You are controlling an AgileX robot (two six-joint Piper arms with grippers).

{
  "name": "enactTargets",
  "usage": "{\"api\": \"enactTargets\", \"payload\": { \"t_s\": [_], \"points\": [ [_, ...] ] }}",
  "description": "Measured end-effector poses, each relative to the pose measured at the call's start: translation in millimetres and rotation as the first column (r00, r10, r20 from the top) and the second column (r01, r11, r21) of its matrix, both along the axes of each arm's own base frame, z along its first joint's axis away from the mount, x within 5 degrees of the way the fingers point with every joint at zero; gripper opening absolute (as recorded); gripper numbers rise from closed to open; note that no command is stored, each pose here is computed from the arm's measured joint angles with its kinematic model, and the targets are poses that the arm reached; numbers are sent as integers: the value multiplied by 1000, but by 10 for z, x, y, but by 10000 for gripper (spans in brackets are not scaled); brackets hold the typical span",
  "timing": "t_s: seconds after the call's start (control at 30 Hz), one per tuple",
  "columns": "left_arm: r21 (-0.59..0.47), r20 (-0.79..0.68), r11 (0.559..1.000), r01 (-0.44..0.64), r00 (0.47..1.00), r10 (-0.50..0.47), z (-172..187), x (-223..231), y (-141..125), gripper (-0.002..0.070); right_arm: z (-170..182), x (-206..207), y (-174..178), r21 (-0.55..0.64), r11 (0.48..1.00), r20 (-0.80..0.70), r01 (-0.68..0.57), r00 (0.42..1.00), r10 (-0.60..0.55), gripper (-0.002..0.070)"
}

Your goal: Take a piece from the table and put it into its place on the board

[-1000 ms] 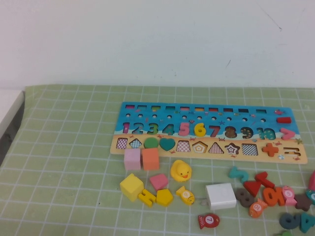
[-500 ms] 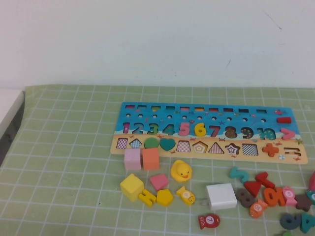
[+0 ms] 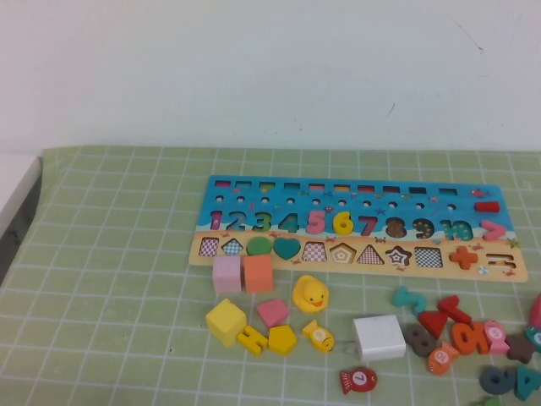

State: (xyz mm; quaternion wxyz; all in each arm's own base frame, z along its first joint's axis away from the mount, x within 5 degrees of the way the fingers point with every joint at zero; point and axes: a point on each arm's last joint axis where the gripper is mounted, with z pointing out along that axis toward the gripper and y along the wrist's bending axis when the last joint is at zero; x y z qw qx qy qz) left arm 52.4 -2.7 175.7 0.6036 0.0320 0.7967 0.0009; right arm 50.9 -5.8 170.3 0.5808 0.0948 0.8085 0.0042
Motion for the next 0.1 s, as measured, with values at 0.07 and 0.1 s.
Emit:
{"api": "enactTargets", "payload": {
  "t_s": [0.07, 0.1],
  "points": [
    [0, 0, 1000, 0, 1000, 0, 0, 0, 0, -2, 0, 0, 0, 0, 1000, 0, 0, 1000, 0, -1],
    [0, 0, 1000, 0, 1000, 0, 0, 0, 0, -2, 0, 0, 0, 0, 1000, 0, 0, 1000, 0, -1]
  ]
}}
